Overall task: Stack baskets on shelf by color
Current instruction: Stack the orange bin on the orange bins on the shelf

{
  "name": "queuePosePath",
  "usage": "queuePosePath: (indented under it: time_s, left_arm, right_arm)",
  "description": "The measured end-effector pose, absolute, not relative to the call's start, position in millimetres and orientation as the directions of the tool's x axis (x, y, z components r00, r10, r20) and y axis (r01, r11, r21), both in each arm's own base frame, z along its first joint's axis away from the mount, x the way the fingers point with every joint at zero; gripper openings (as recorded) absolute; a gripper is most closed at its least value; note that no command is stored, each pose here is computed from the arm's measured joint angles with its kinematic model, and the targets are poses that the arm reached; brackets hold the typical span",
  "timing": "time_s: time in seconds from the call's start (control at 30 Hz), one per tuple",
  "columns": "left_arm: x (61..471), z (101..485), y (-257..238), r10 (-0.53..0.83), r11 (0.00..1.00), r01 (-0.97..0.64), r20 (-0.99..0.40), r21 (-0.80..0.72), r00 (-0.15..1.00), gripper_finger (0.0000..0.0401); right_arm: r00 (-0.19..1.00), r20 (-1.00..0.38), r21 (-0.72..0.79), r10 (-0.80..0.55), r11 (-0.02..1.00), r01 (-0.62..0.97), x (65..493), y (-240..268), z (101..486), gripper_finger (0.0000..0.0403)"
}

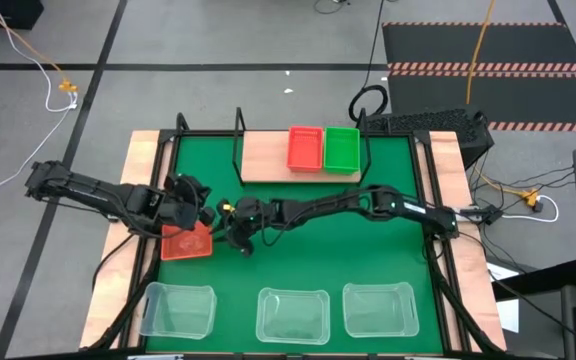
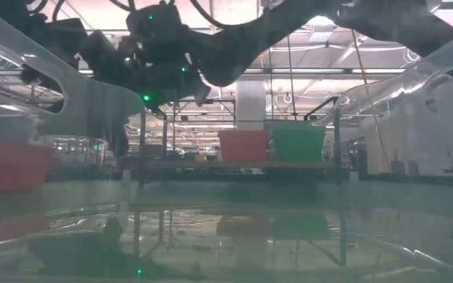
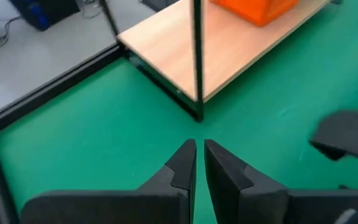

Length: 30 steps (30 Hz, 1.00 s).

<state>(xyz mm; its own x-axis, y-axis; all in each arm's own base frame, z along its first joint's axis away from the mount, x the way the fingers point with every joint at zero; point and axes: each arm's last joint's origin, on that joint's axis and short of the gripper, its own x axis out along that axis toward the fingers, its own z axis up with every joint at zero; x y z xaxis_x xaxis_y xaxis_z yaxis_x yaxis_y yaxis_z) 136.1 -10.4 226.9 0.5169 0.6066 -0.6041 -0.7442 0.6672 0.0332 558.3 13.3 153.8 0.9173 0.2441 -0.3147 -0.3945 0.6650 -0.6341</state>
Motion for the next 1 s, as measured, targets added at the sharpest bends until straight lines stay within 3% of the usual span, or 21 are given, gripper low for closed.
queuePosePath:
  time_s: [0.23, 0.67, 0.83, 1.0]
  left_arm:
    - [129.8, 223.4, -8.7, 0.624, 0.607, -0.795, -0.628, 0.014, 0.465, 0.0037]
    - [130.4, 223.8, -14.0, 0.6, 0.636, -0.771, -0.628, -0.002, 0.497, 0.0037]
    - [132.2, 225.2, -14.8, 0.593, 0.639, -0.768, -0.618, -0.029, 0.516, 0.0037]
    - [137.8, 236.9, -21.6, 0.541, 0.721, -0.687, -0.543, -0.095, 0.642, 0.0037]
  right_arm:
    - [0.94, -0.252, -0.605, 0.23, 0.721, -0.339, 560.5, 16.7, 158.7, 0.0117]
    - [0.887, -0.305, -0.676, 0.348, 0.577, -0.459, 557.8, 16.9, 152.2, 0.0118]
    - [0.873, -0.346, -0.733, 0.345, 0.482, -0.481, 557.6, 16.8, 140.0, 0.0146]
    - [0.888, -0.326, -0.769, 0.325, 0.455, -0.449, 560.6, 18.5, 127.7, 0.0189]
